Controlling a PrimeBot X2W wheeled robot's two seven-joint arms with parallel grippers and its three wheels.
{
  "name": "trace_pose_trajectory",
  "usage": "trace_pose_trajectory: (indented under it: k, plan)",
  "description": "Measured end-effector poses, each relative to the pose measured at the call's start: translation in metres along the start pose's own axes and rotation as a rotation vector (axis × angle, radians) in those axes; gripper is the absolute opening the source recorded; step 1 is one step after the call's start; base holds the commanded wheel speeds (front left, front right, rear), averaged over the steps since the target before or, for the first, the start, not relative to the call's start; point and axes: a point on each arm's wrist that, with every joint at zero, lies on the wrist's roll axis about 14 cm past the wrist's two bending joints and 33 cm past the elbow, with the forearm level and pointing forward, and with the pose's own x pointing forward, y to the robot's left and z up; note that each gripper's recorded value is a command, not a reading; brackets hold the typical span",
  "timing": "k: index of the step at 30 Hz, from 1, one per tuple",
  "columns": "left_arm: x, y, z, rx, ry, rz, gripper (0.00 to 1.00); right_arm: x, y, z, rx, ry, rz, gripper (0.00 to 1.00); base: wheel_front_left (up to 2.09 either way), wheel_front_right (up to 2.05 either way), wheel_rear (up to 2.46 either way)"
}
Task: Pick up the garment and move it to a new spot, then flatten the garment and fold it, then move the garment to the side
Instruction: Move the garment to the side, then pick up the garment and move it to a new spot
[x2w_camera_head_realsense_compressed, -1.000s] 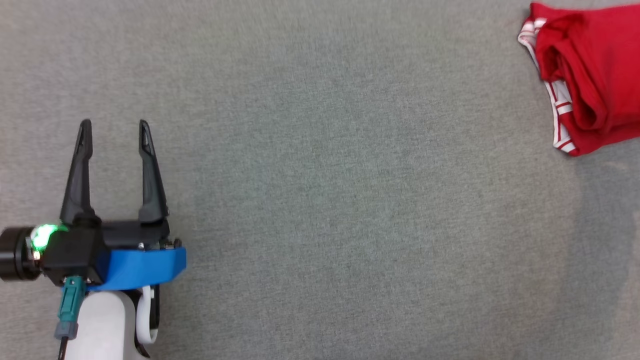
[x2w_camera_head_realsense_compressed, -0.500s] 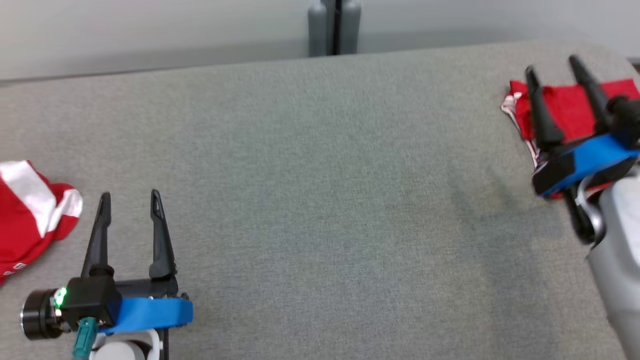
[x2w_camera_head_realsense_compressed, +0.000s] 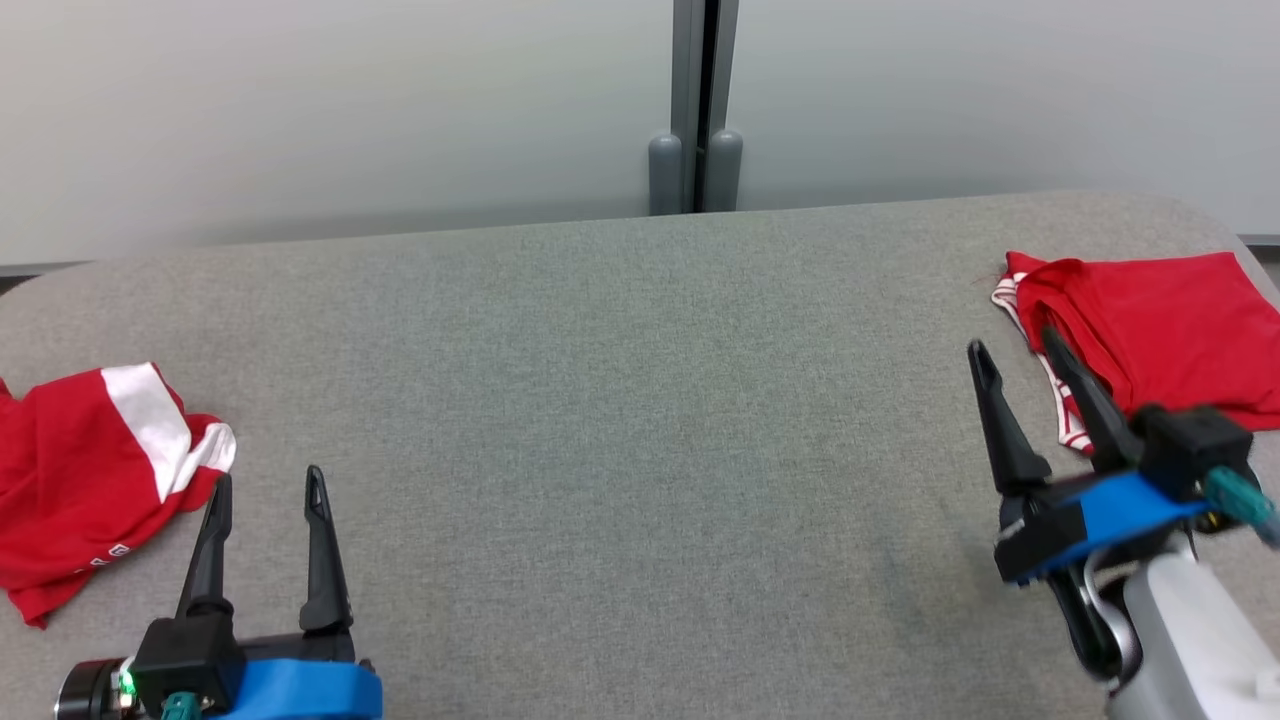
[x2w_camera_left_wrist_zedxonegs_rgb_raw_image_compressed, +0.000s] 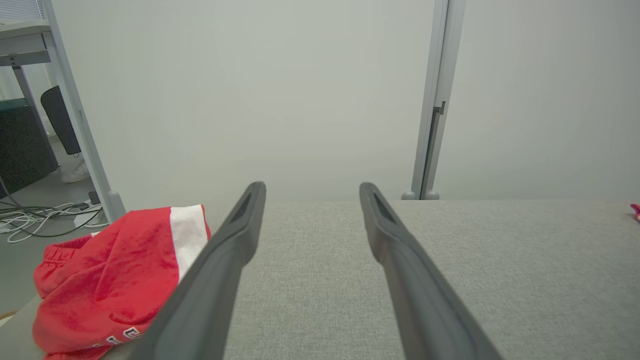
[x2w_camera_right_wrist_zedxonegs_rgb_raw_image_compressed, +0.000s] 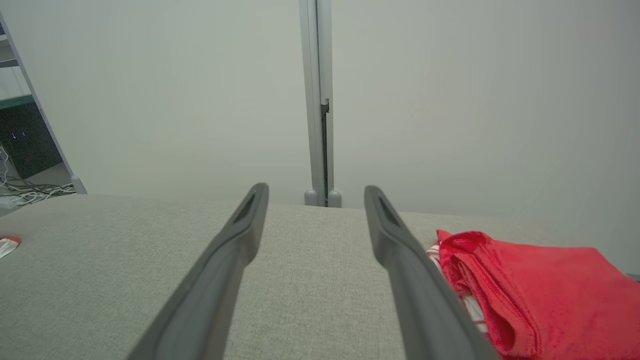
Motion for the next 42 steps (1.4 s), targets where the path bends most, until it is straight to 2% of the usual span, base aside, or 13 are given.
trace_pose_trajectory:
  k: [10, 16, 26, 42]
  plan:
    - [-0.015, 0.006, 0.004, 0.006, -0.007, 0.021, 1.0, -0.043, 0.001, -0.011, 0.049, 0.004, -0.066, 1.0, 0.0, 0.0, 0.0]
    - [-0.024, 0.008, 0.008, 0.005, -0.018, 0.025, 1.0, -0.057, 0.013, -0.012, 0.059, -0.002, -0.064, 1.0, 0.0, 0.0, 0.0]
    - [-0.03, 0.012, 0.002, 0.012, 0.003, 0.033, 1.0, -0.061, 0.034, -0.012, 0.032, 0.01, -0.031, 1.0, 0.0, 0.0, 0.0]
    - [-0.026, 0.016, -0.003, 0.019, 0.047, 0.037, 1.0, -0.066, 0.03, -0.019, 0.019, 0.046, -0.059, 1.0, 0.0, 0.0, 0.0]
